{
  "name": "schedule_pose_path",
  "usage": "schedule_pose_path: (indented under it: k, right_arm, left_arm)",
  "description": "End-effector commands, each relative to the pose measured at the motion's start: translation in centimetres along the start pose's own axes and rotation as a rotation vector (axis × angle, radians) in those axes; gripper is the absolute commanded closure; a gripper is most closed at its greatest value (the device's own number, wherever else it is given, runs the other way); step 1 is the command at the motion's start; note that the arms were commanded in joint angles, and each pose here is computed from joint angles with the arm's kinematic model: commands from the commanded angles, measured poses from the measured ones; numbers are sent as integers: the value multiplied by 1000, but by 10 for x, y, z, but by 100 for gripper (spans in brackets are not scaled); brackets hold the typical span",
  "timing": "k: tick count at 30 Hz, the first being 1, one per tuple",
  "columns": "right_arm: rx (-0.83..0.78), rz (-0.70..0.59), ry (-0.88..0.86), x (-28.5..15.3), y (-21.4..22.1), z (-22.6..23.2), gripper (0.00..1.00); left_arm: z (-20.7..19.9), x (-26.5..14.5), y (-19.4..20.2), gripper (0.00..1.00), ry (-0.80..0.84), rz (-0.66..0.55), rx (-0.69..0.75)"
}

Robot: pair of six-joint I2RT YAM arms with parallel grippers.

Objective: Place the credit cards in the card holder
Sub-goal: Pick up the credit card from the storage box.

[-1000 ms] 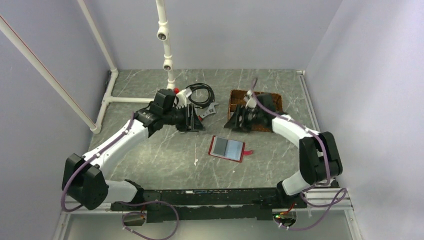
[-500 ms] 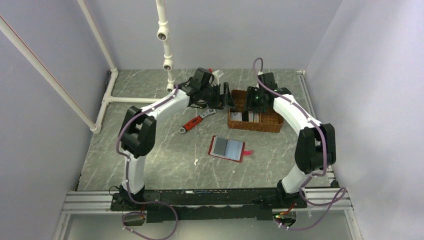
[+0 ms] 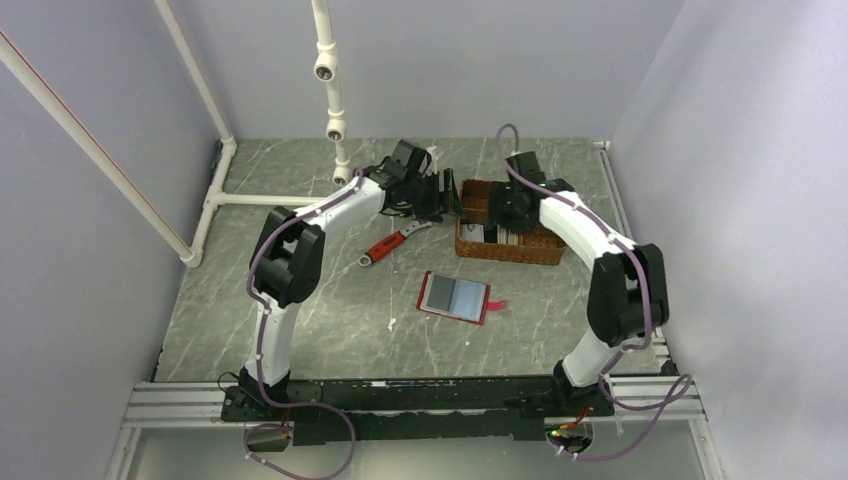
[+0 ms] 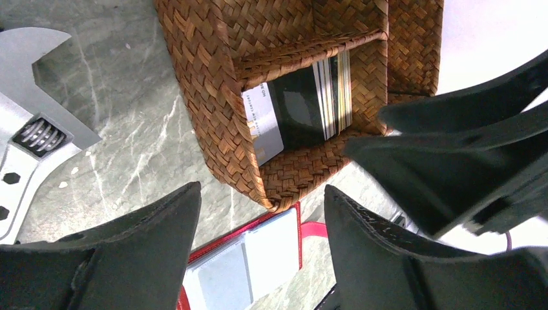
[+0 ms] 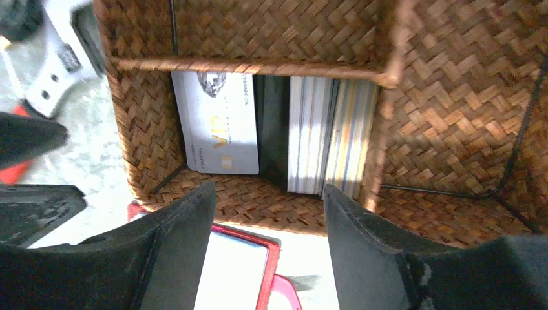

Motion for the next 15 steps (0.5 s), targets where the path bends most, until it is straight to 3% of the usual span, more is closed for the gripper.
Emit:
schedule_pose_path:
  k: [1, 3, 5, 15]
  right_arm:
    - [102, -101, -179, -27, -25, -10, 43]
    - [136, -91, -194, -24, -25, -18, 53]
    - [148, -94, -182, -21, -23, -23, 57]
    - [141, -101, -65, -16, -19, -40, 58]
  left_arm:
    - [-36, -21, -14, 27, 91, -108, 97]
    - [-43, -12, -15, 28, 86, -103, 118]
    - [-51, 4, -15, 28, 67, -84, 149]
    - [-60, 60, -8, 32, 10, -28, 170]
Point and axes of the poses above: each gripper's point midway between its finger pads, its own x axis out along the fingers, its own z axis along the line the jaws close on, y = z × x, the point moved 9 cm from there along -x, back along the fingers, and after that the axes turned 4 degrees about x, right-handed, at the moved point
